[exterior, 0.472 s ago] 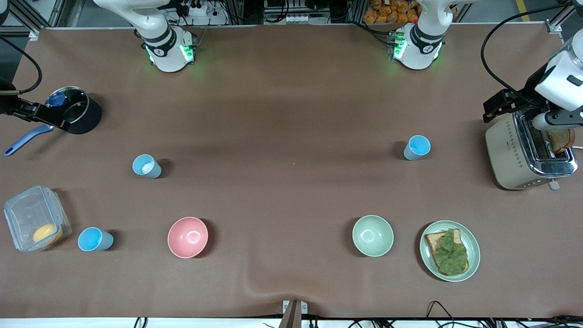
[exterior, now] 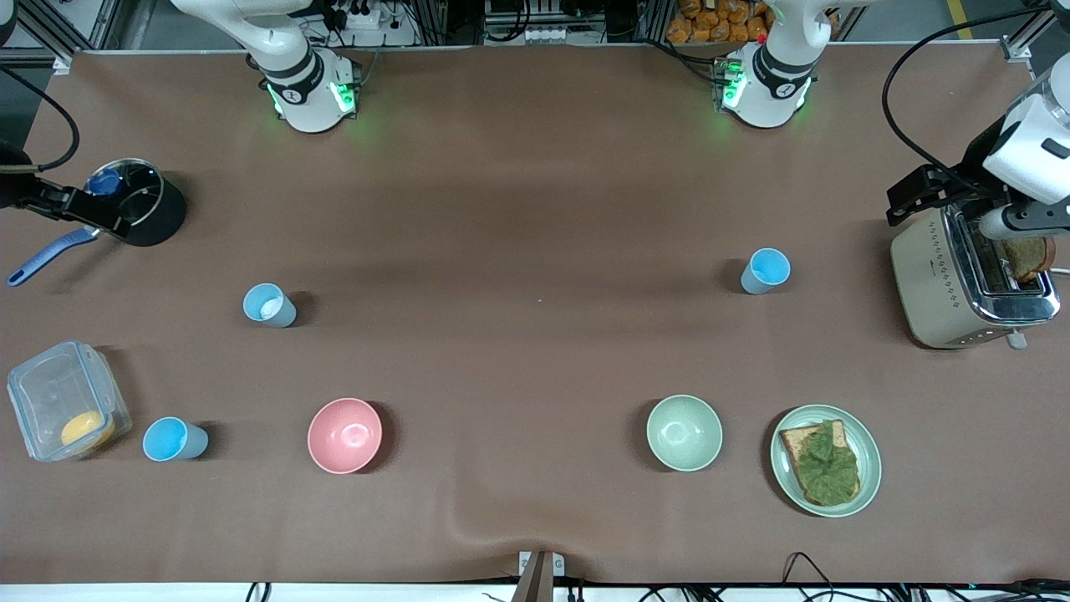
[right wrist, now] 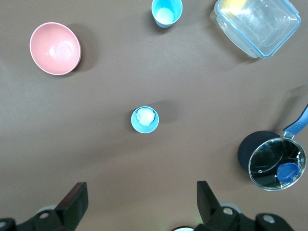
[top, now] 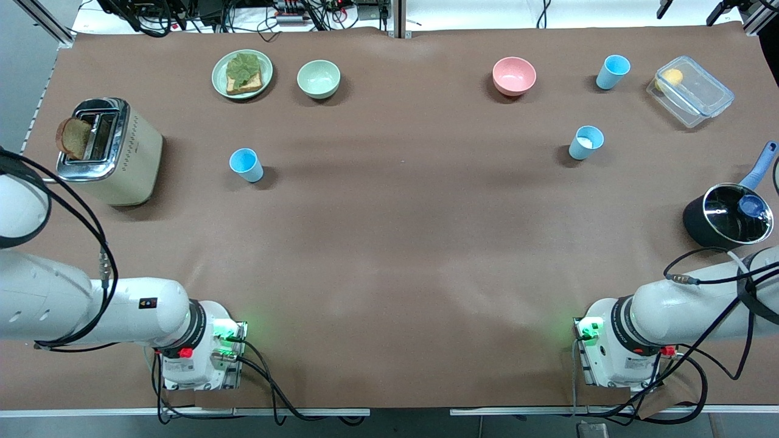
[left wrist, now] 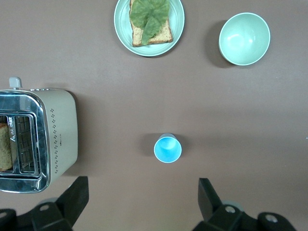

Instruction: Stack blue cups with both arms

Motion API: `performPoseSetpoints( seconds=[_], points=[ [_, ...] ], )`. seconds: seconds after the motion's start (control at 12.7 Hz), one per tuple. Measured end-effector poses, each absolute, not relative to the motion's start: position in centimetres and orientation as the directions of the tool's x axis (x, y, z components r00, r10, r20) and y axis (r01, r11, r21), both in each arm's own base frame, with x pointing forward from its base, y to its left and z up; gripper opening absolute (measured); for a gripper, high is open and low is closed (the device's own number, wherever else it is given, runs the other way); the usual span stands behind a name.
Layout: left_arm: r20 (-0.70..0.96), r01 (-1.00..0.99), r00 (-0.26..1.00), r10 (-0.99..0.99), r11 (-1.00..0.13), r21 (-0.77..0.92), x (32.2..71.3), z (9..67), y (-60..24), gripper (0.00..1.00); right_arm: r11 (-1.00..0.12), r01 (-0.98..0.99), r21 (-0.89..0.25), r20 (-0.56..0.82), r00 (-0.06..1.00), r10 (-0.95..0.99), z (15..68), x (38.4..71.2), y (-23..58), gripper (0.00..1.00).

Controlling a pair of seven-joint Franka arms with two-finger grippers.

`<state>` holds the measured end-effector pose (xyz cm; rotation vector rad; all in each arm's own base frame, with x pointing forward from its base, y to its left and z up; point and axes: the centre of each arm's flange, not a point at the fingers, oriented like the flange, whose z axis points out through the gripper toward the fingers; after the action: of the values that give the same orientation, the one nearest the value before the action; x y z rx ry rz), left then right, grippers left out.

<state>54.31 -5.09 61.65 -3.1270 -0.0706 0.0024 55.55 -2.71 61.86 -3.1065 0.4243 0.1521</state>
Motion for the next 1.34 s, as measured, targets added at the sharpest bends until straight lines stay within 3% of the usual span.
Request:
performPoseSetpoints(
  seconds=[1.34],
  points=[
    [-0.001, 0.053, 0.999, 0.053, -0.999, -0.014, 54.34, 61.67, -4.8, 1.0, -0.964, -0.267, 0.011, -0.097, 0.959, -0.267, 61.85, 55.54, -2.7, 1.0]
  ],
)
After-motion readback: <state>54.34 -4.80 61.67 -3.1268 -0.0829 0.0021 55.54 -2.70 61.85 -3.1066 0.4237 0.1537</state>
